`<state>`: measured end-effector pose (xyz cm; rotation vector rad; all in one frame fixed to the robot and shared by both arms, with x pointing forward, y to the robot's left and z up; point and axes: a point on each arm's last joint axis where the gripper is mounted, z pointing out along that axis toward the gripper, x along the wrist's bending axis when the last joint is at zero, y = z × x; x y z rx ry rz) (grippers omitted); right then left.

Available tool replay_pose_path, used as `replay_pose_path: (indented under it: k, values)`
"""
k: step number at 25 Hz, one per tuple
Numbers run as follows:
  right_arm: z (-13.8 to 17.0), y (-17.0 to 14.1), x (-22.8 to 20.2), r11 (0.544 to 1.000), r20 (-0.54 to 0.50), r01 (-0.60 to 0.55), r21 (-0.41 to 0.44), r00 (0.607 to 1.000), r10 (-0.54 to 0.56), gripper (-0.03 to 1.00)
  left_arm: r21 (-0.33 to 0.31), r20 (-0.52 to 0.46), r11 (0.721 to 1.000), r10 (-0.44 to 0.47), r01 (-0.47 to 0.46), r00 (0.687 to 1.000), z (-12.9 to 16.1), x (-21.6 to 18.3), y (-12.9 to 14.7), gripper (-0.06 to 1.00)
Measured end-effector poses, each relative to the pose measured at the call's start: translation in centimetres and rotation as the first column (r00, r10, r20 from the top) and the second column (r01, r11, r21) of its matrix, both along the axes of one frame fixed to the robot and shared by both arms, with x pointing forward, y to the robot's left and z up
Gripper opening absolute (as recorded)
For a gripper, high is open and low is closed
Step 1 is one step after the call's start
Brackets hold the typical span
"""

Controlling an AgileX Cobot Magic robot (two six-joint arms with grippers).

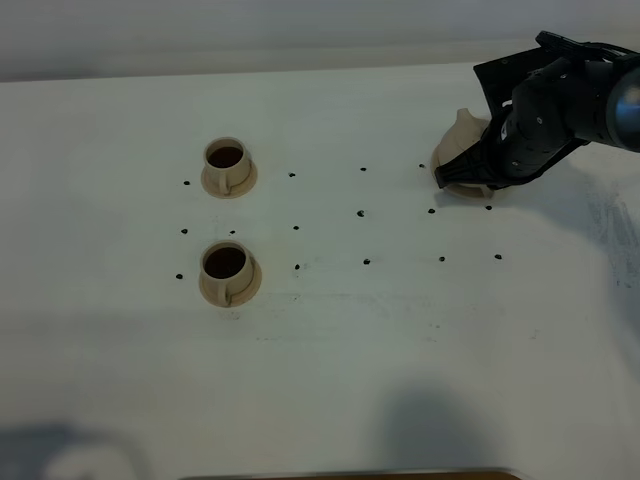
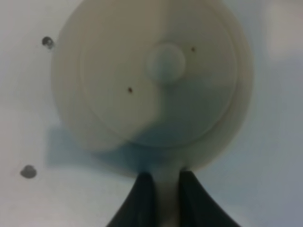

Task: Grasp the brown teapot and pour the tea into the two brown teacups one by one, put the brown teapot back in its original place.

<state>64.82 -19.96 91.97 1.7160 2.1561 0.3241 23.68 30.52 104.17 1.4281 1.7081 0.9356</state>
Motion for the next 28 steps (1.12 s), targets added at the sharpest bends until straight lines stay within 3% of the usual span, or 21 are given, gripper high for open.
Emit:
replay_pose_path:
  k: [14,16,22,25,28]
  values:
    - [0.50,-0.03,0.51,1.000,-0.015,0.018,-0.009,1.000,-0.018,0.12,0.000,0.000,1.000,0.000,0.000,1.000,0.00,0.00,0.00,0.44]
    - [0.53,-0.06,0.50,1.000,-0.020,0.022,-0.012,1.000,-0.022,0.18,0.000,0.000,1.000,0.000,0.000,1.000,0.00,0.00,0.00,0.44]
    - [0.46,-0.18,0.31,0.999,-0.043,0.045,-0.017,0.998,-0.046,0.48,0.001,0.000,1.000,0.000,0.000,1.000,0.00,0.00,0.00,0.44]
    - [0.42,-0.25,0.19,0.998,-0.057,0.050,-0.025,0.997,-0.051,0.56,0.001,0.000,1.000,0.000,0.000,1.000,0.00,0.00,0.00,0.44]
    - [0.48,-0.30,0.09,0.998,-0.065,0.052,-0.029,0.996,-0.054,0.57,0.001,0.000,1.000,0.000,0.000,1.000,0.00,0.00,0.00,0.44]
